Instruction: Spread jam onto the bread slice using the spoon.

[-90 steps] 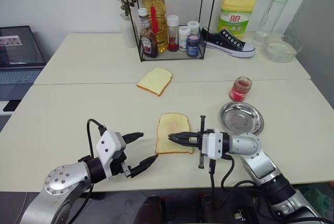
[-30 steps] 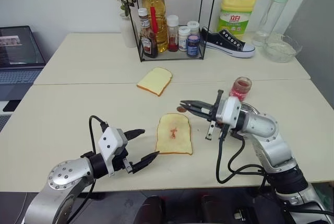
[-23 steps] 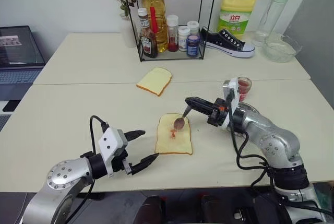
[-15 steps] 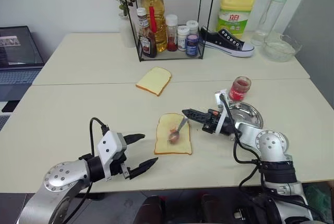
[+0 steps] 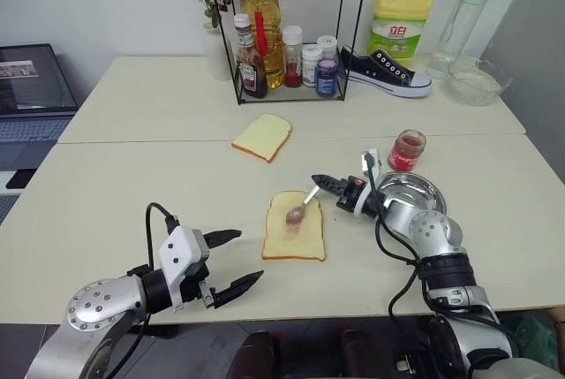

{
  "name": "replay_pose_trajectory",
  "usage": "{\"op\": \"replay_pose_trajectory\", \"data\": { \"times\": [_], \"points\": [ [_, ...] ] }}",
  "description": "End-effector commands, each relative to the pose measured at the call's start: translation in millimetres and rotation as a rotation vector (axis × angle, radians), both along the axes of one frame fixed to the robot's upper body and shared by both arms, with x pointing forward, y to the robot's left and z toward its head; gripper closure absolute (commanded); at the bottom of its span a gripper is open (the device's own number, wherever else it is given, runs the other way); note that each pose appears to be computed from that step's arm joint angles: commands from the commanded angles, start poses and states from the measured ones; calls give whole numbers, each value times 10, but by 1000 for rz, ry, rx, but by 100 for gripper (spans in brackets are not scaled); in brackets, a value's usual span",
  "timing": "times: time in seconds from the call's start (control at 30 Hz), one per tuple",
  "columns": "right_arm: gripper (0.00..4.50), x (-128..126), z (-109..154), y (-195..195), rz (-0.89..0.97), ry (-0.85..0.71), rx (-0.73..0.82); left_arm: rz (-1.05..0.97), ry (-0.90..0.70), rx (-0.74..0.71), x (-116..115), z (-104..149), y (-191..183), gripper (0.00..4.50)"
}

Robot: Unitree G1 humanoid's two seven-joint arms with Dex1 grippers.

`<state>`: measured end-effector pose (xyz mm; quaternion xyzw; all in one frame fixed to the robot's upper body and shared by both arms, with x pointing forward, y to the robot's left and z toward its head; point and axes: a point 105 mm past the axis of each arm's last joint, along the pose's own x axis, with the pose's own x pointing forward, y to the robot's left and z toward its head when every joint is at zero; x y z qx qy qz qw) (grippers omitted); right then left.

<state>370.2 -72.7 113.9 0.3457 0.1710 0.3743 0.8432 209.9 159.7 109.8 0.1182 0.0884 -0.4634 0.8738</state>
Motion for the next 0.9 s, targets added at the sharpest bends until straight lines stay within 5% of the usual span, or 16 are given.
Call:
{"op": "replay_pose_trajectory", "data": {
  "times": [0.03, 0.43, 0.7, 0.9],
  "points": [
    [448, 56, 212, -134, -48, -59, 17, -15, -34, 0, 21, 72, -11, 0],
    [448, -474, 348, 12, 210, -10, 104, -28, -34, 0, 31, 103, -23, 0],
    [448, -332, -132, 100, 157, -23, -98, -27, -28, 3, 17, 79, -11, 0],
    [448, -53, -36, 58, 72, -62, -76, -24, -25, 4, 9, 57, 9, 0]
  ]
}}
